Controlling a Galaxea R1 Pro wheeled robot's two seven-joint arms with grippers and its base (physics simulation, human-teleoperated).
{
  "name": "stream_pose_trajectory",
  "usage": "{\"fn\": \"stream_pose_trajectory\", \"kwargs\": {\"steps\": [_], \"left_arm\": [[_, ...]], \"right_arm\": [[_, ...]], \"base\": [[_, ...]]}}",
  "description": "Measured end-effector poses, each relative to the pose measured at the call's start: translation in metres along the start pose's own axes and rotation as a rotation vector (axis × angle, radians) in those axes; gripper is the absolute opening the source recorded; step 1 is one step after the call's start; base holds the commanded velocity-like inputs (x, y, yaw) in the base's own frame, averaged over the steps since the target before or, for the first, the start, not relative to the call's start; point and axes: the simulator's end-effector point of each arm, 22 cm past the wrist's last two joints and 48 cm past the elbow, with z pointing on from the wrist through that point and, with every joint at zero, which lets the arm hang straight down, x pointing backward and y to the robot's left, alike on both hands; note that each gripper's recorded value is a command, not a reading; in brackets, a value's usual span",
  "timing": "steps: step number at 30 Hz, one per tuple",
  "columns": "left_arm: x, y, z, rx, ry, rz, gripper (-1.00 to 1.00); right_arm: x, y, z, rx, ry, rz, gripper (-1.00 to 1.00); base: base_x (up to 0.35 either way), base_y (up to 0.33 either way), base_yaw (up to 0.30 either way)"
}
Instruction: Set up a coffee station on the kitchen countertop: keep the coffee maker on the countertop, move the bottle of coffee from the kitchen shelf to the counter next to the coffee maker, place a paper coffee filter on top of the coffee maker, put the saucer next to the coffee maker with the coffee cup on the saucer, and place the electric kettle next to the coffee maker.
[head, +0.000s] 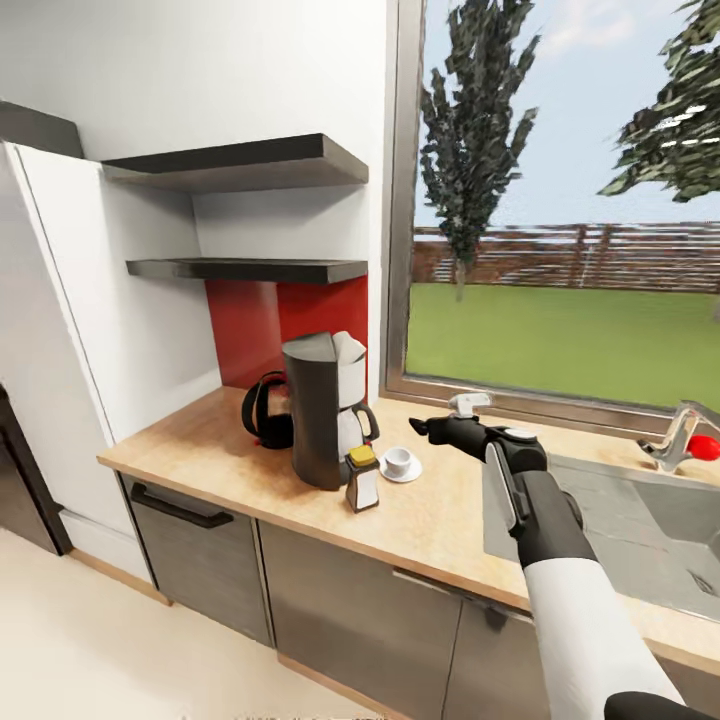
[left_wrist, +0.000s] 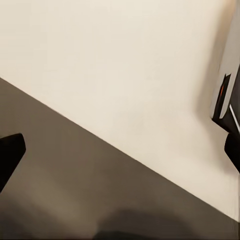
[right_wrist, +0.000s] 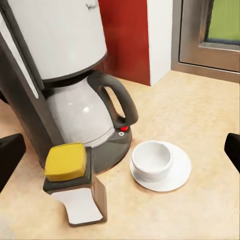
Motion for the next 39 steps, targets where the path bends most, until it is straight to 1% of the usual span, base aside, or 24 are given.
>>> {"fn": "stream_pose_trajectory", "kwargs": {"steps": [3, 4, 6, 11, 14, 20, 26, 39], "left_arm": [[0.0, 0.0, 0.0, 0.0, 0.0, 0.0, 1.0], [0.0, 0.0, 0.0, 0.0, 0.0, 0.0, 1.0], [0.0, 0.0, 0.0, 0.0, 0.0, 0.0, 1.0], [0.001, 0.0, 0.0, 0.0, 0.001, 0.0, 1.0], [0.001, 0.0, 0.0, 0.001, 0.002, 0.001, 1.0], [0.002, 0.0, 0.0, 0.001, 0.002, 0.001, 1.0], [0.002, 0.001, 0.0, 0.0, 0.002, 0.001, 1.0], [0.002, 0.0, 0.0, 0.001, 0.003, 0.0, 1.0]], "right_arm": [[0.002, 0.007, 0.001, -0.026, 0.005, 0.002, 1.0], [0.004, 0.011, 0.001, -0.045, 0.009, 0.003, 1.0], [0.007, 0.023, 0.001, -0.102, 0.016, 0.006, 1.0], [0.011, 0.033, 0.002, -0.148, 0.026, 0.01, 1.0], [0.018, 0.044, 0.002, -0.194, 0.041, 0.014, 1.0], [0.019, 0.047, 0.002, -0.209, 0.044, 0.015, 1.0], [0.019, 0.047, 0.002, -0.21, 0.044, 0.015, 1.0], [0.026, 0.047, 0.005, -0.212, 0.061, 0.022, 1.0]], "base": [[-0.022, 0.0, 0.278], [-0.007, 0.0, 0.278], [-0.003, 0.0, 0.278], [-0.001, 0.0, 0.278], [0.0, 0.0, 0.278], [-0.009, 0.0, 0.278], [-0.175, 0.0, 0.278], [-0.007, 0.0, 0.278]]}}
